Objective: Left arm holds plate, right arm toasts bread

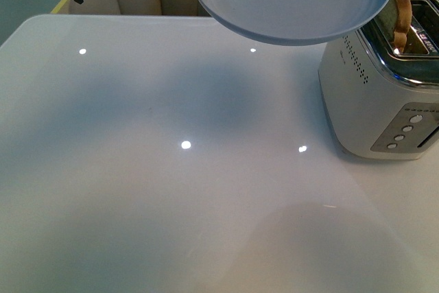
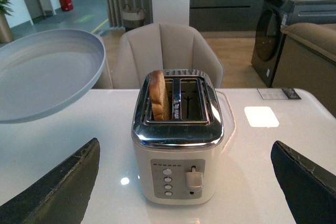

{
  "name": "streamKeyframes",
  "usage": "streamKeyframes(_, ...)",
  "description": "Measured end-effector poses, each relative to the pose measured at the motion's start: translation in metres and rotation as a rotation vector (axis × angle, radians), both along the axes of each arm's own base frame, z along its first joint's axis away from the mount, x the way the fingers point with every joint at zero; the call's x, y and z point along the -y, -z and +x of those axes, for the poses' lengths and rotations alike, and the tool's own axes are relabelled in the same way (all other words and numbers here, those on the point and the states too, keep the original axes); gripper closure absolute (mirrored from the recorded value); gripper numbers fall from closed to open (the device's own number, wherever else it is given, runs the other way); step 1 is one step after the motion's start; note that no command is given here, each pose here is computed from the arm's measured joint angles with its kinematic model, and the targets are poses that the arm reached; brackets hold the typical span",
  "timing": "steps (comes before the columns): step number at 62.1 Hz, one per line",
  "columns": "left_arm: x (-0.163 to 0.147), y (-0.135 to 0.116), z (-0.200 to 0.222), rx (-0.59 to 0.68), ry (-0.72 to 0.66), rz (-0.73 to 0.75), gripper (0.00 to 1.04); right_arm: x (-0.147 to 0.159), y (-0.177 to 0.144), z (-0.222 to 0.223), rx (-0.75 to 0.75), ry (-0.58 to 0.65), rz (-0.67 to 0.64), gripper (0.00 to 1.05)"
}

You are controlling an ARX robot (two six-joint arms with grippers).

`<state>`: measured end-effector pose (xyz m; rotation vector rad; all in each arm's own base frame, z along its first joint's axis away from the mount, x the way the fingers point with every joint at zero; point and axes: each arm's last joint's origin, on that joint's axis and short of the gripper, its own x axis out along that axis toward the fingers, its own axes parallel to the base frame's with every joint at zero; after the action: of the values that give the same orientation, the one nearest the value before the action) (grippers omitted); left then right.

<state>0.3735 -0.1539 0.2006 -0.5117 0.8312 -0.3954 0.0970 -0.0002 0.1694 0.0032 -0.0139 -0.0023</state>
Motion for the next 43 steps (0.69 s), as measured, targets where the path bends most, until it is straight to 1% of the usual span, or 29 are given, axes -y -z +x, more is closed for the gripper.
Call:
streamKeyframes(6,0.001,0.000,-0.001,-0.013,0.057,-0.014,1.02,0.000,0.000,0.000,0.000,0.000,0.000,0.09)
streamKeyframes(28,0.001,-0.004,0.001,0.009,0.078,0.000,1.02,0.000,0.000,0.000,0.000,0.000,0.000,0.09)
streamKeyframes(36,-0.010,-0.003,0.005,0.015,0.061,0.017,1.02,0.000,0.000,0.000,0.000,0.000,0.000,0.09)
streamKeyframes(43,-0.029,0.002,0.013,0.012,0.032,0.044,1.02,0.000,0.000,0.000,0.000,0.000,0.000,0.09)
